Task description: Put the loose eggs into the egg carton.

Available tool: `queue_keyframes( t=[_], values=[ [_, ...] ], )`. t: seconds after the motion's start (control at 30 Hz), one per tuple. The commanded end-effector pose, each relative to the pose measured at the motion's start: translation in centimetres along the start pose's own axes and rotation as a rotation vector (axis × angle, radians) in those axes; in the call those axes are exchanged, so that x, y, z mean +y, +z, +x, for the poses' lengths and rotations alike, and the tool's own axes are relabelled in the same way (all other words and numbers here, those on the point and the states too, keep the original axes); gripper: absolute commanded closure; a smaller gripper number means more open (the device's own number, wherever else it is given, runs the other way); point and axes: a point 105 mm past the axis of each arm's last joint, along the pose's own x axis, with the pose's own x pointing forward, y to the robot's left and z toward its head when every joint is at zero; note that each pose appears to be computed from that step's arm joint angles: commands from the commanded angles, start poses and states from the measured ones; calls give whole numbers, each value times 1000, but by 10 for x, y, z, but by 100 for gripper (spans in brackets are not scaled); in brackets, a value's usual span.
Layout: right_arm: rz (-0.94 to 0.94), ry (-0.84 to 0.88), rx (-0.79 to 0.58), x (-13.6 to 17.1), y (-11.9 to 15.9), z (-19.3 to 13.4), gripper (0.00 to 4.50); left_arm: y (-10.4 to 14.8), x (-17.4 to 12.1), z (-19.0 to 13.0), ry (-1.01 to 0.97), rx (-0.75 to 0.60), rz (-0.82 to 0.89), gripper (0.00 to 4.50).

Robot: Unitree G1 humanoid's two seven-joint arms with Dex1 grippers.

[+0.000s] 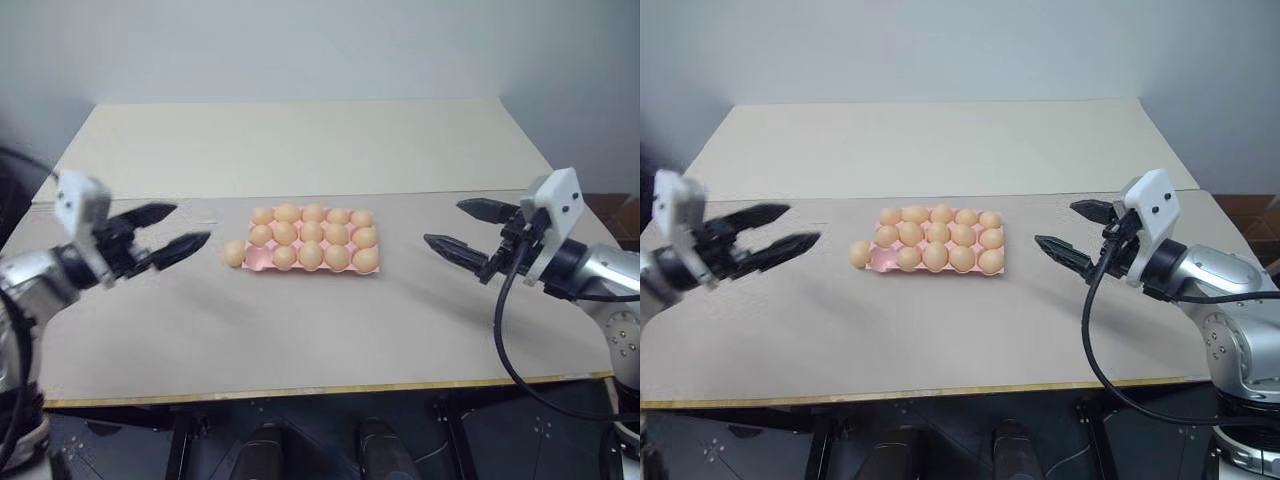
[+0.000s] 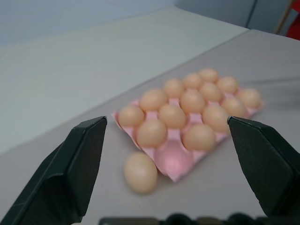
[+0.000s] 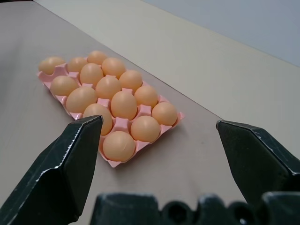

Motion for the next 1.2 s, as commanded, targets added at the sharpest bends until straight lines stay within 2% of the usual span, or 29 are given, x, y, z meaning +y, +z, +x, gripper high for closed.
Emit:
queue_keyframes(
  t=[0.03, 0.13, 0.27, 0.43, 0.57, 0.7, 0.9, 1.2],
  values=[
    [-55, -7, -31, -5, 12, -8, 0, 8, -2, -28, 4, 1, 51, 2],
    [-53, -10, -31, -6, 12, -7, 0, 7, -2, -30, 36, 1, 55, 2],
    [-55, -12, -33, -7, 13, -7, 0, 0, 2, -16, 80, 35, 45, 2],
    [-59, -18, -38, -7, 15, -4, 0, -28, 28, 24, 221, 173, 36, 2],
    [-64, -17, -40, -5, 16, -3, 0, -42, 37, 67, 192, 181, 1, 2],
    [-69, -31, -48, -5, 19, -6, 0, -50, 38, 93, 133, 191, -17, 2],
    [-71, -35, -59, 2, 20, -8, 0, -55, 40, 111, 101, 174, -30, 2],
    [-66, -50, -67, 1, 21, -10, 0, -71, 43, 119, 124, 244, -28, 2]
  ],
)
